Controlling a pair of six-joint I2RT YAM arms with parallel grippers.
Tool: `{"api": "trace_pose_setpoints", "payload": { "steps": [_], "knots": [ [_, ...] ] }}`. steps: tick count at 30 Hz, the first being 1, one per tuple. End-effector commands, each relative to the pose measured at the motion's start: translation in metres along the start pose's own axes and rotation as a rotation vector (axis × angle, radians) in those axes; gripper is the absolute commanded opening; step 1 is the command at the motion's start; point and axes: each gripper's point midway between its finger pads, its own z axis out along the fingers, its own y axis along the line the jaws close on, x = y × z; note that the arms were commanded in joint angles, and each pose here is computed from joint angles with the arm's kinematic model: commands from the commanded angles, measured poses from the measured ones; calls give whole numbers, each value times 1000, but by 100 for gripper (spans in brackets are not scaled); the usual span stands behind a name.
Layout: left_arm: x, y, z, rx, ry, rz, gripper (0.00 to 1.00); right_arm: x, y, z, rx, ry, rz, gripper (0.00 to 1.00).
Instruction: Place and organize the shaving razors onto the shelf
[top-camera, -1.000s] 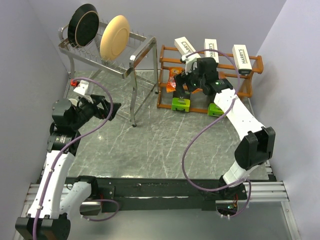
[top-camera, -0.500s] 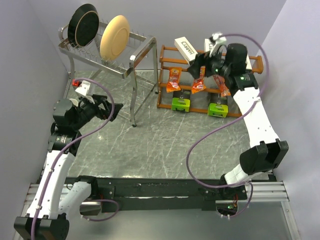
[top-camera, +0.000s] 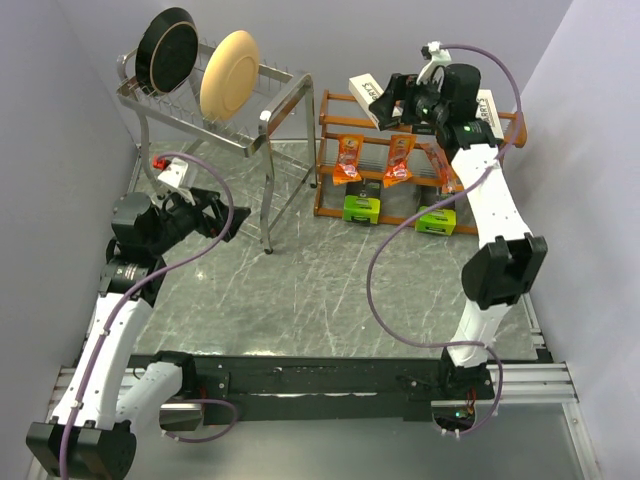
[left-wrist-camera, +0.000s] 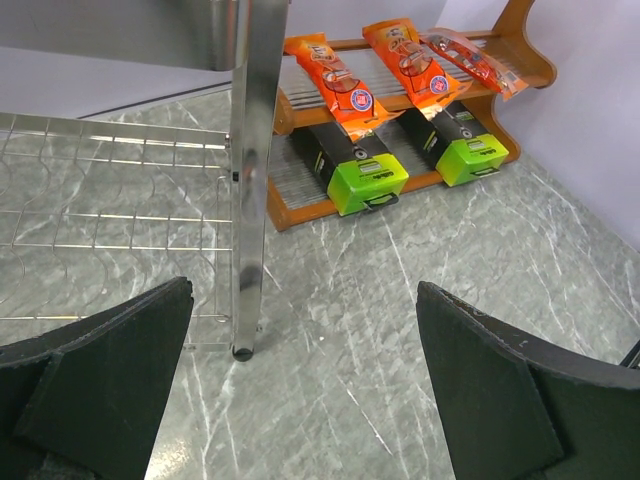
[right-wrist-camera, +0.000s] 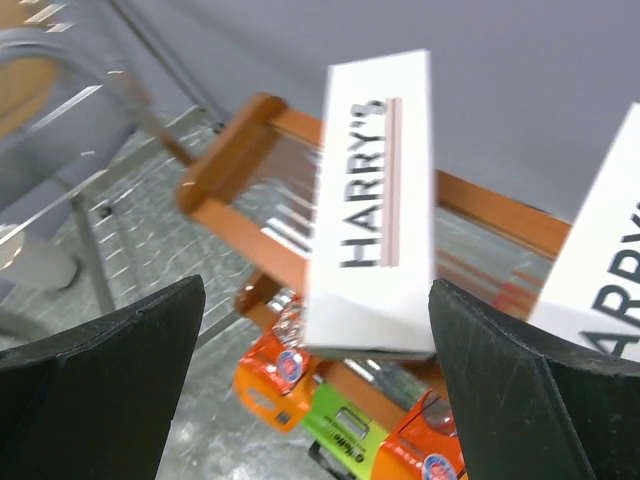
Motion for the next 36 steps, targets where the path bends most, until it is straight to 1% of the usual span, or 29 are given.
{"api": "trace_pose_setpoints", "payload": {
  "steps": [1, 8, 17, 29, 36],
  "knots": [
    [-19, -6, -2, 13, -35, 50, 99, -37, -8, -1, 28, -99, -7, 100],
    [-18, -2, 1, 5, -34, 47, 99, -22, -14, 10, 22, -65, 27, 100],
    [-17, -1, 4, 8, -41, 35, 99, 4, -6, 2, 4, 3, 83, 100],
    [-15, -3, 0, 10, -45, 34, 100, 10, 28, -3, -47, 23, 79, 100],
    [-15, -4, -5, 5, -50, 36, 99, 14, 37, -4, -47, 29, 72, 100]
  ]
}}
